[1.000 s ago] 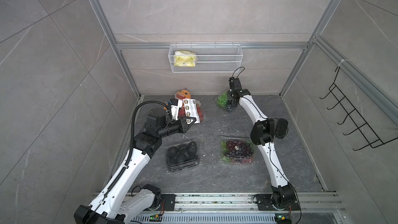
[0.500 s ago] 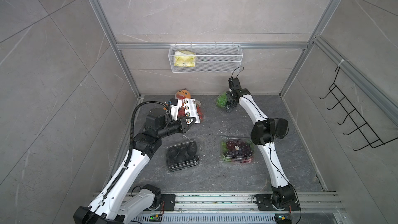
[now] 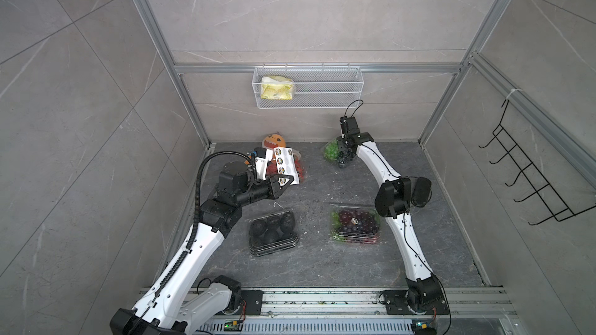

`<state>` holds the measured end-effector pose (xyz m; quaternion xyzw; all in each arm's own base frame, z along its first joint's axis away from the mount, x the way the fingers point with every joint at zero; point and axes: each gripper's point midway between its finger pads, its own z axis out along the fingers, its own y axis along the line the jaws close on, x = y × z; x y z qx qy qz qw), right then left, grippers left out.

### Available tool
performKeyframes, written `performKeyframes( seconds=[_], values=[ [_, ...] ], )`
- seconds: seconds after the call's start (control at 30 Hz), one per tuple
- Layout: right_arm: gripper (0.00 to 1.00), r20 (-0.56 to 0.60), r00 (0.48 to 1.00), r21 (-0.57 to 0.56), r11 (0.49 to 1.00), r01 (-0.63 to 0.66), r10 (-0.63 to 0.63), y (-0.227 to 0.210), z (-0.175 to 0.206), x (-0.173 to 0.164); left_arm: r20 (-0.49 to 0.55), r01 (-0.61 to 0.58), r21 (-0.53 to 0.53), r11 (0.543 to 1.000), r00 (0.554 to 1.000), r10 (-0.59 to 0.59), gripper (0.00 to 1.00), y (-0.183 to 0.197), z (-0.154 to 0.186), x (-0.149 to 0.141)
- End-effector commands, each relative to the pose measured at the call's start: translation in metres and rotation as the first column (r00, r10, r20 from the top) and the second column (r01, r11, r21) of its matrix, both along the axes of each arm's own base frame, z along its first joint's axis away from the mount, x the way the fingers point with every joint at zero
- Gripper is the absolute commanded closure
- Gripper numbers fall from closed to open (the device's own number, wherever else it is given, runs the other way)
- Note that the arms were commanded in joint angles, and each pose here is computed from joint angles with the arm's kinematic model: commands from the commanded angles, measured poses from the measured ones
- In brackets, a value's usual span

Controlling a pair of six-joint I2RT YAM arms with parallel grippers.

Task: Label fruit boxes
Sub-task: Stick the label on the fruit box.

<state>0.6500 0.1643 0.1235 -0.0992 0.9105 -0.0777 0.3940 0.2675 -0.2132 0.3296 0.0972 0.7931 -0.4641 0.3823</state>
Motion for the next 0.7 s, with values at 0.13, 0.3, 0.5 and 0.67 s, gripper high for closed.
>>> performKeyframes(
  seconds=[0.13, 0.3, 0.5, 0.67],
  values=[
    [0.58, 0.047, 0.999, 0.067, 0.998, -0.002, -0.001, 0.009, 0.065, -0.02, 0.066, 0.013, -0.029, 1.0, 0.998, -0.011, 1.0, 0.002, 0.016, -0.005],
    [0.58, 0.076, 0.997, 0.137, 0.991, 0.008, -0.019, 0.007, 0.104, -0.042, 0.074, 0.017, -0.041, 0.999, 0.997, -0.014, 1.0, 0.001, 0.014, -0.006],
    [0.51, 0.154, 0.988, 0.355, 0.934, -0.043, -0.013, 0.012, 0.158, -0.103, 0.093, 0.047, -0.069, 0.997, 0.995, -0.04, 1.0, -0.002, 0.014, -0.01],
    [0.46, 0.188, 0.982, 0.549, 0.827, -0.123, 0.021, 0.022, 0.183, -0.17, 0.128, 0.093, -0.119, 0.989, 0.989, -0.077, 1.0, -0.005, 0.021, -0.019]
  ],
)
